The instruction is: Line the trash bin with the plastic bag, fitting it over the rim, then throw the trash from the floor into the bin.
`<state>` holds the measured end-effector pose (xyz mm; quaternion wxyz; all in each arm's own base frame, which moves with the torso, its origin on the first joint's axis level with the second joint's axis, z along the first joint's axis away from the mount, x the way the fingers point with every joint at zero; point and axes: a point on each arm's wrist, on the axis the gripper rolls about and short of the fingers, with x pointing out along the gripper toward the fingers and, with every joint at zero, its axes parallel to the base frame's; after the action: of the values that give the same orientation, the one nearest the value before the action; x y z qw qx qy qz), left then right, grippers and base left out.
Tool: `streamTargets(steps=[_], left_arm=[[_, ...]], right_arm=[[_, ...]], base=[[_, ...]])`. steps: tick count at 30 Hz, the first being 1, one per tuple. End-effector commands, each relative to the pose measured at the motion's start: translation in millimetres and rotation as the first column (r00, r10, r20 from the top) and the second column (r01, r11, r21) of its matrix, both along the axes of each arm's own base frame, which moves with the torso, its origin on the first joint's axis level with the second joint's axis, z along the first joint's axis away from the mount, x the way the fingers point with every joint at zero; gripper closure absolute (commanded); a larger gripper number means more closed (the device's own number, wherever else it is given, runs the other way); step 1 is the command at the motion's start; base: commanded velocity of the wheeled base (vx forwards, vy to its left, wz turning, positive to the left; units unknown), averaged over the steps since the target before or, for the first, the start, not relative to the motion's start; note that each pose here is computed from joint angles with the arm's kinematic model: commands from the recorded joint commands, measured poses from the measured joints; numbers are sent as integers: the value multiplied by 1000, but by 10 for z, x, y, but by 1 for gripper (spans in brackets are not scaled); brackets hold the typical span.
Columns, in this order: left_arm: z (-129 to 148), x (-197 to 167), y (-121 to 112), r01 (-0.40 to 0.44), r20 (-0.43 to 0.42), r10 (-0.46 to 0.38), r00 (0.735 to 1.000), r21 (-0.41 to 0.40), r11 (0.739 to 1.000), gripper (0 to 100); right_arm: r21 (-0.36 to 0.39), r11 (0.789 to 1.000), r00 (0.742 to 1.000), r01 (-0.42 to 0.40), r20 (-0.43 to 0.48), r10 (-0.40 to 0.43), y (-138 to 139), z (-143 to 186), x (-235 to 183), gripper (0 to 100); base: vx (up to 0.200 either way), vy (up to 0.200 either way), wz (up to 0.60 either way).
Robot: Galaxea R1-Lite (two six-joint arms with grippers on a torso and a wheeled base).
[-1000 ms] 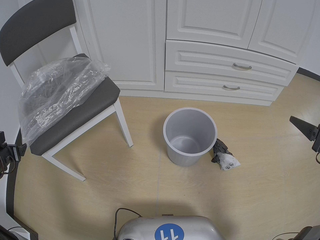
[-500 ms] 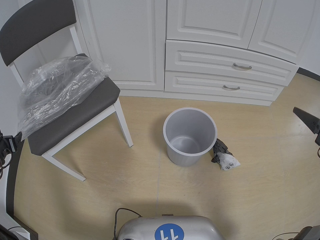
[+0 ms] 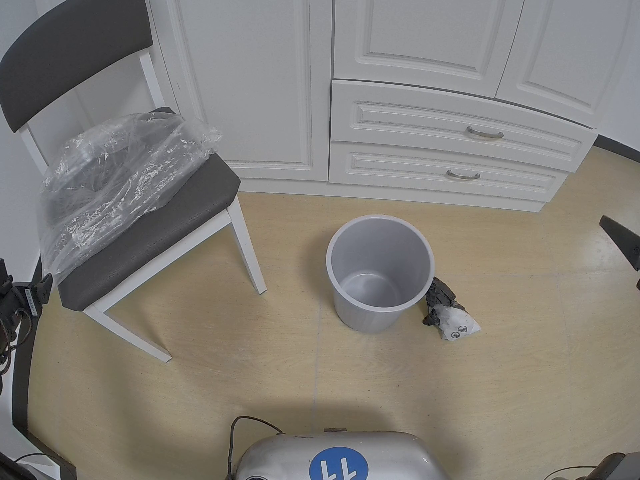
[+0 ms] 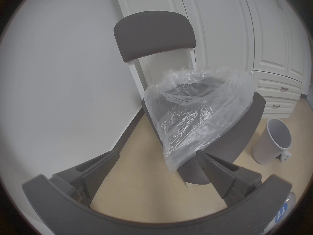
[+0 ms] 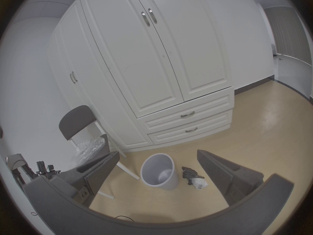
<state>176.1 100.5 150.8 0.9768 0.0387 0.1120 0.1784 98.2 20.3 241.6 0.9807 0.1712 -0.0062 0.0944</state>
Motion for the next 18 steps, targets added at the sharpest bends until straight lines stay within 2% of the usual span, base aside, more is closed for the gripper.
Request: streamTargets(steps=[1,5,7,9,10,14,17,18], left_arm=[[-40,33,-55,33,-17,-33,999,-5,999,0],[-50,114,-123,83,-23,-83,996,3,997,0],[-41,151,-206,122,-15,-122,992,10,992,0],[-28,150,-241,136,-6,-136,991,13,991,0],[-8,148,-338,173,7,-173,985,17,985,0],[65,149,-455,172,33,-174,984,42,984,0],[102,171,-487,166,45,-168,985,51,985,0],[153,166,-491,164,67,-168,983,60,985,0]], right_arm=[[-1,999,998,41,-48,-41,-19,-195,-46,0],[61,995,992,77,-109,-70,-42,-482,-193,0],[103,988,991,112,-81,-104,-101,-605,-405,0],[113,986,992,120,-64,-113,-118,-625,-461,0],[130,984,992,124,-29,-121,-144,-648,-558,0],[110,985,990,136,-35,-133,-163,-676,-622,0],[102,978,983,180,-44,-176,-180,-650,-640,0],[105,970,976,219,-39,-216,-193,-624,-645,0]], base=[[0,0,0],[0,0,0],[0,0,0],[0,0,0],[0,0,0],[0,0,0],[0,0,0],[0,0,0]])
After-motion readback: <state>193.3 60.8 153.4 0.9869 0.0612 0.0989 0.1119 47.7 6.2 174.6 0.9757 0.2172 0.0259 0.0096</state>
